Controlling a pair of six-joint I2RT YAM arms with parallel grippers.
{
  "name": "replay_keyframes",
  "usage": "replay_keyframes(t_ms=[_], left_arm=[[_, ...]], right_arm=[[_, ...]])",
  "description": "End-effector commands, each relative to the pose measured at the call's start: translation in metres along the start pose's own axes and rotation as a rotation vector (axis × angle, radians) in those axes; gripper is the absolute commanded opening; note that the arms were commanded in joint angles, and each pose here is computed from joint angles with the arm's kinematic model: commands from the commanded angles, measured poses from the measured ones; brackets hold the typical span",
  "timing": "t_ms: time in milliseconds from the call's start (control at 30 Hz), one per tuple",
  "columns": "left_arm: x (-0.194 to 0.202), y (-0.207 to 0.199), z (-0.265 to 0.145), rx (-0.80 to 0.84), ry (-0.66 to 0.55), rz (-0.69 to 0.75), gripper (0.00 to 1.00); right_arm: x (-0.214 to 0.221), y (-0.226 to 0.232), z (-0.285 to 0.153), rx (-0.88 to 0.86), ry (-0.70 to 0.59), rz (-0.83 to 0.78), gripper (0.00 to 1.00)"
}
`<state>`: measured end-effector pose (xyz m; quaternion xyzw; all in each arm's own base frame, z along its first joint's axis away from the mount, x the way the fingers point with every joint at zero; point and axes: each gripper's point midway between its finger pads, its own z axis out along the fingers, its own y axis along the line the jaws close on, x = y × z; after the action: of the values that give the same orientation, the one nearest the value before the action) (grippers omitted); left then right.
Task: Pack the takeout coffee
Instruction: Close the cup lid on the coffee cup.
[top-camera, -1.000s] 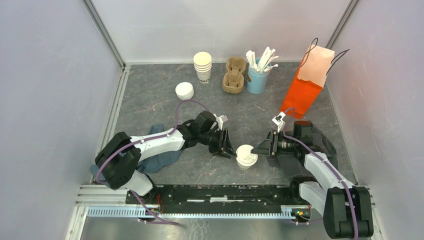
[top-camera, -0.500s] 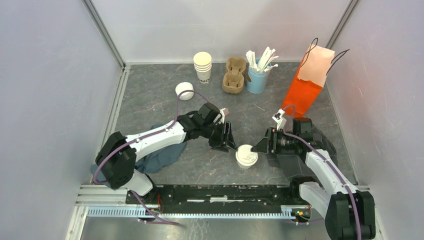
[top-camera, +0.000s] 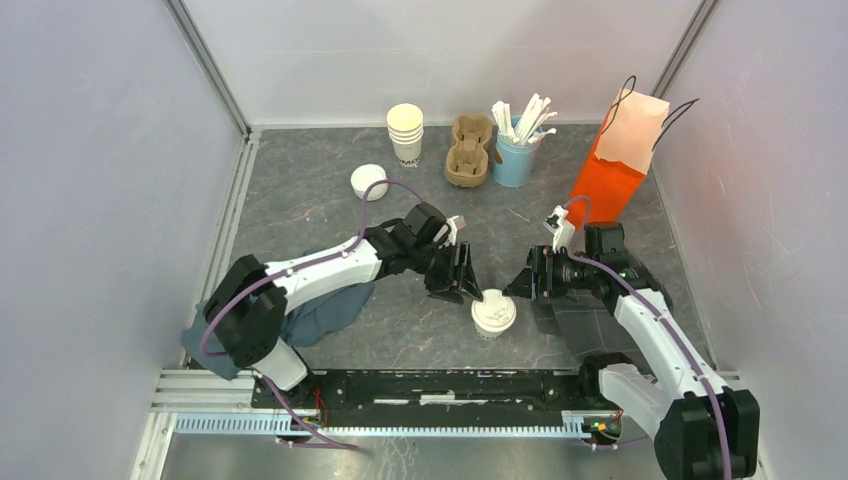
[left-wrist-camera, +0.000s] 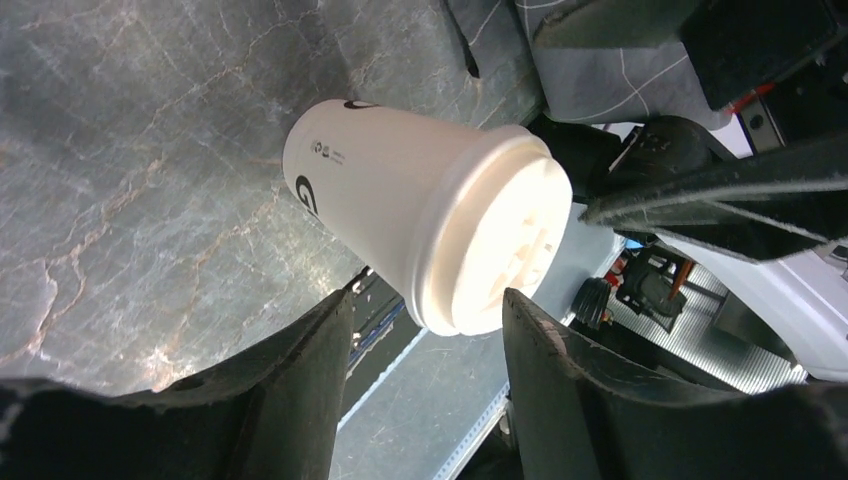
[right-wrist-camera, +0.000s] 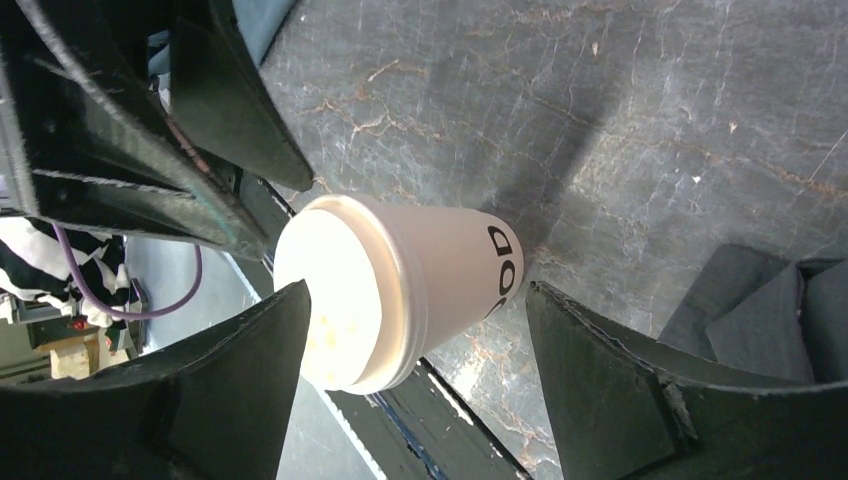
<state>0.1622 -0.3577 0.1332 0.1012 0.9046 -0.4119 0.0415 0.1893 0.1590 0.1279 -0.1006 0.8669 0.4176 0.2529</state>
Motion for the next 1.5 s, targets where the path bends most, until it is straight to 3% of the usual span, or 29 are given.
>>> replay_keyframes(t_ms=[0, 300, 400, 467, 667, 867, 1333, 1467], left_arm=[[-0.013, -0.018, 0.012, 0.096, 0.003, 0.063, 0.63], [0.008, 0.033, 0.034, -0.005, 0.052, -0.008, 0.48], [0.021, 0.046, 0.037, -0.014, 0.072, -0.033, 0.45], [0.02, 0.039, 0.034, 0.012, 0.071, -0.024, 0.45], [0.002, -0.008, 0.02, 0.135, 0.051, 0.034, 0.57], [0.005, -0.017, 0.031, 0.164, 0.115, 0.025, 0.55], [0.01, -0.043, 0.066, 0.183, 0.212, 0.101, 0.55], [-0.009, -0.046, 0.056, 0.129, 0.137, 0.15, 0.67]], right_arm=[[0.005, 0.0, 0.0, 0.0, 0.014, -0.042, 0.84], [0.038, -0.013, 0.021, -0.098, 0.007, 0.005, 0.59], [0.042, -0.014, 0.022, -0.103, 0.017, 0.019, 0.57], [0.033, -0.012, 0.018, -0.076, 0.001, -0.002, 0.59], [0.016, -0.006, 0.004, -0.007, 0.007, -0.025, 0.75], [-0.007, -0.01, -0.018, 0.162, 0.006, -0.055, 0.84], [-0.077, 0.025, -0.059, 0.251, -0.163, -0.151, 0.87], [-0.083, 0.027, -0.064, 0.267, -0.167, -0.167, 0.87]])
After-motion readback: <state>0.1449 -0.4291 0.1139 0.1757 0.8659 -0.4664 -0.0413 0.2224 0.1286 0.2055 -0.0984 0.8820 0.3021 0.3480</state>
